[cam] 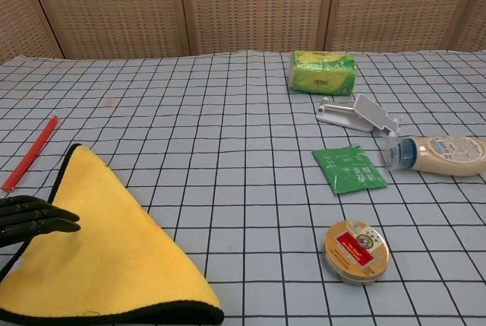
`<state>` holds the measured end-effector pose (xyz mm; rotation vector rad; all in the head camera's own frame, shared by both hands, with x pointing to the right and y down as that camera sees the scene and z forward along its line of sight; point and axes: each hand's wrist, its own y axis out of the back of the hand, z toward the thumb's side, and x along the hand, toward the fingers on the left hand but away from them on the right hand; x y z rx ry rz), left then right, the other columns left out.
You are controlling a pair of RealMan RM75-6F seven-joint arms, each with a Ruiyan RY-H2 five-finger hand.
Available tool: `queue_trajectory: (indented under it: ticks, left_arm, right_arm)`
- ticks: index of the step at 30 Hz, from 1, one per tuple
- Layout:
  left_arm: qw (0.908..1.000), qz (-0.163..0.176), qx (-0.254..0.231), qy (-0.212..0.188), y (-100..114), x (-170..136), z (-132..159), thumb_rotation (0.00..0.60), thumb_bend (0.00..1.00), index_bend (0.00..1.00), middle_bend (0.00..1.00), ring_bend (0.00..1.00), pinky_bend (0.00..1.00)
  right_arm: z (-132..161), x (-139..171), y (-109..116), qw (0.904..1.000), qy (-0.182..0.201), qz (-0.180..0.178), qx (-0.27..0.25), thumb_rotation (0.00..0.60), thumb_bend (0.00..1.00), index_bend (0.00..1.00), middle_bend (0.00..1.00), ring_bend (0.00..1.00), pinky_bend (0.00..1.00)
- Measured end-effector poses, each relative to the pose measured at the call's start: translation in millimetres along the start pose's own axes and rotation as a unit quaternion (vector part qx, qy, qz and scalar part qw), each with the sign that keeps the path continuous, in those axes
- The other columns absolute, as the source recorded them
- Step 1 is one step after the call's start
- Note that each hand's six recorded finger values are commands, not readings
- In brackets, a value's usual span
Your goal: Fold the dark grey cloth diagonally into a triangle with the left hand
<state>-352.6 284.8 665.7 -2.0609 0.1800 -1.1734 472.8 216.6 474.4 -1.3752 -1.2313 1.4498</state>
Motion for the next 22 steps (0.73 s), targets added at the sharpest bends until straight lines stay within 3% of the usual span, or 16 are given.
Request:
queue_trajectory:
  ticks: [8,12,15,17,22]
  left_arm:
    - [0.9986,0.044,-0.017,0.023,22,-31,-18,0.6,0.24,0.0,0.0,0.0,0.0]
    - [0.9942,0.087,-0.029,0.056,45,-57,-35,0.6,0.24,0.0,0.0,0.0,0.0]
    - [0.986,0.133,-0.041,0.092,67,-76,-49,0.6,0.24,0.0,0.0,0.0,0.0]
    - [0.9838,0.142,-0.045,0.1,71,-80,-52,0.6,0.24,0.0,0.0,0.0,0.0]
    - [0.9586,0.205,-0.075,0.183,96,-103,-70,0.6,0.24,0.0,0.0,0.0,0.0]
  right_arm:
    - [3,2,1,1.0,0.006,-0.001,-0.001,0.6,0.0,0.05,0.0,0.0,0.0]
    - [6,3,0,0.9999,0.011,0.0,-0.001,0.6,0.0,0.05,0.0,0.0,0.0]
    - [7,4,-1,0.9999,0.012,0.001,0.0,0.6,0.0,0.05,0.0,0.0,0.0]
    - [7,4,-2,0.9999,0.013,0.003,0.0,0.6,0.0,0.05,0.0,0.0,0.0]
    - [7,4,-3,0.9999,0.014,0.005,0.001,0.6,0.0,0.05,0.0,0.0,0.0]
